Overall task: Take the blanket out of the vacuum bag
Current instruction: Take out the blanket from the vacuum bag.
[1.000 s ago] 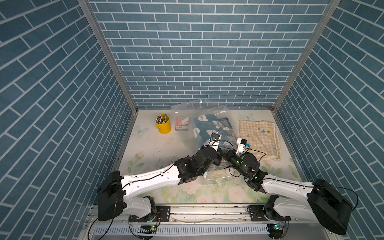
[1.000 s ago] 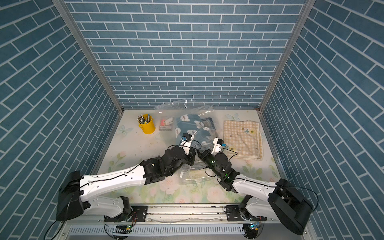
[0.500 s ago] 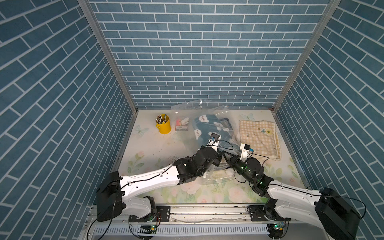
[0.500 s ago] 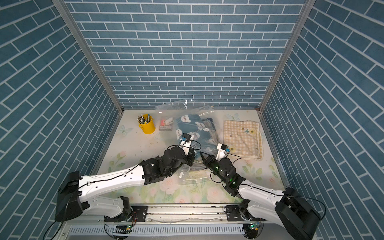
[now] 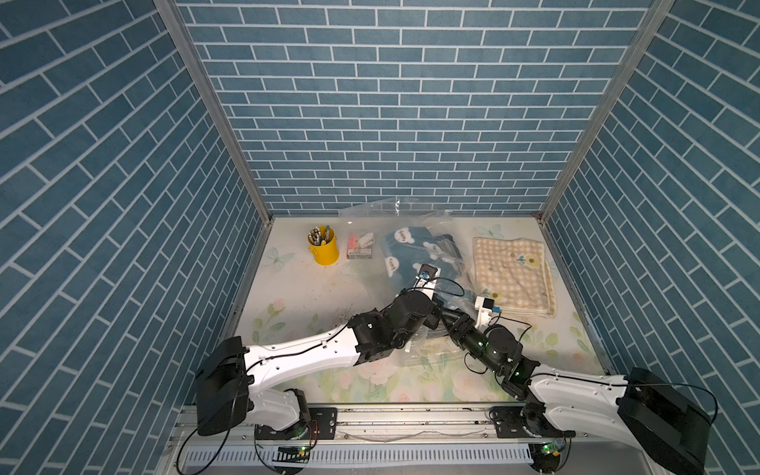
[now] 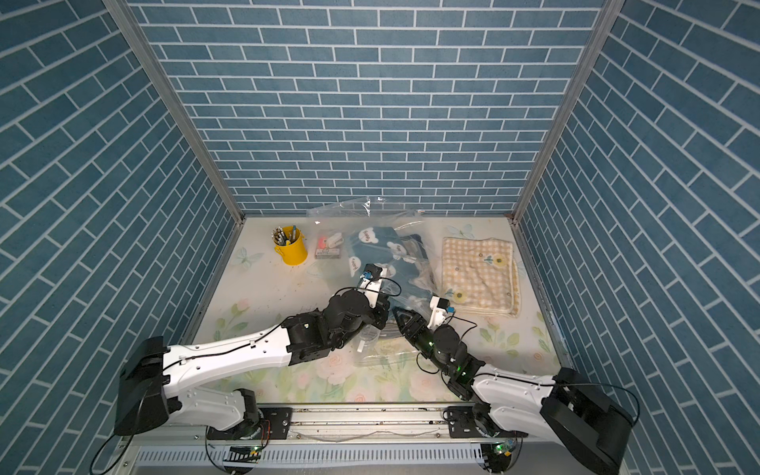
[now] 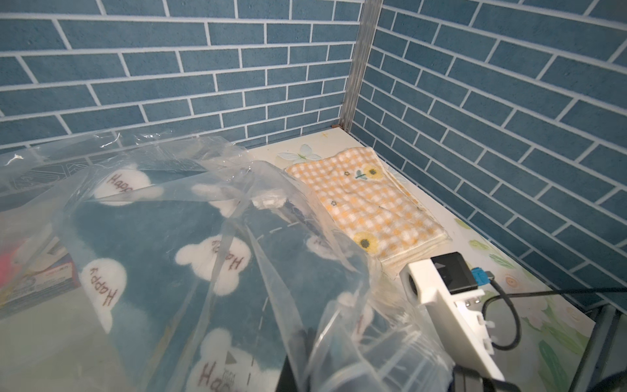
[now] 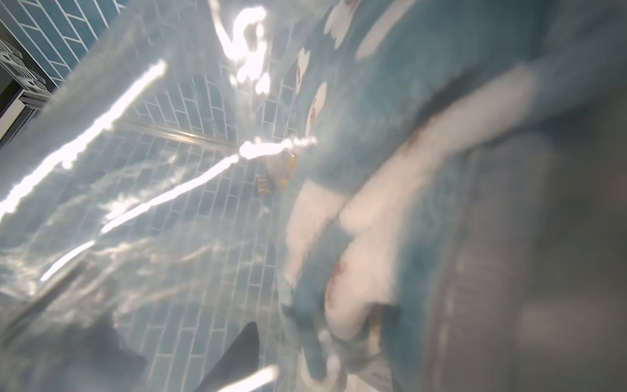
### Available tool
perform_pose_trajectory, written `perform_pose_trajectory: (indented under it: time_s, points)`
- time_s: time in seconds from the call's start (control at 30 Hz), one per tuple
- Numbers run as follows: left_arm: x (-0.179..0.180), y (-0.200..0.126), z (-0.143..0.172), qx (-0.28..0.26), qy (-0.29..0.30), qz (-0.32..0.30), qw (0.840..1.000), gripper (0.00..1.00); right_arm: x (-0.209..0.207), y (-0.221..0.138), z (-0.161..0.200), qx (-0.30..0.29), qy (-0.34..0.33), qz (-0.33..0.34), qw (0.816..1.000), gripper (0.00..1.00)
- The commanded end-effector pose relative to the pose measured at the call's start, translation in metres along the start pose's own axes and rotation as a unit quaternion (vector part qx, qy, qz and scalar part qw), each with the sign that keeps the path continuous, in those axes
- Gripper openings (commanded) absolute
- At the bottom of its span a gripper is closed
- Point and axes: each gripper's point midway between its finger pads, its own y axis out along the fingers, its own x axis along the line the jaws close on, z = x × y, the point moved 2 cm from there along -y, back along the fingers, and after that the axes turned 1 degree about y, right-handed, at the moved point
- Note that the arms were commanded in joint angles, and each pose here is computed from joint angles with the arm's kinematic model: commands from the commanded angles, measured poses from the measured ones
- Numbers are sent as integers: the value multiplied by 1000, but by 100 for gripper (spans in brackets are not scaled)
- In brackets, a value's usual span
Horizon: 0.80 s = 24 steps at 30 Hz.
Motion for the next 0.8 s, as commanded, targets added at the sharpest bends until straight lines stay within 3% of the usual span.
perform_pose_trajectory:
  time_s: [0.0, 0.23, 0.53, 0.77]
  points:
    - [-7, 2, -13, -16, -17, 14, 1000, 0, 17, 2, -3, -17, 28, -40, 999, 64]
    - [-9, 2, -12, -19, -21, 23, 999, 0, 17, 9, -5, -33, 20, -36, 999, 71]
    - [-10, 3, -12, -21, -22, 25, 999, 0, 21, 35, -4, -39, 17, -32, 999, 72]
    - [-11, 4, -11, -21, -21, 26, 999, 0, 19, 46, -13, -78, 27, -34, 996, 70]
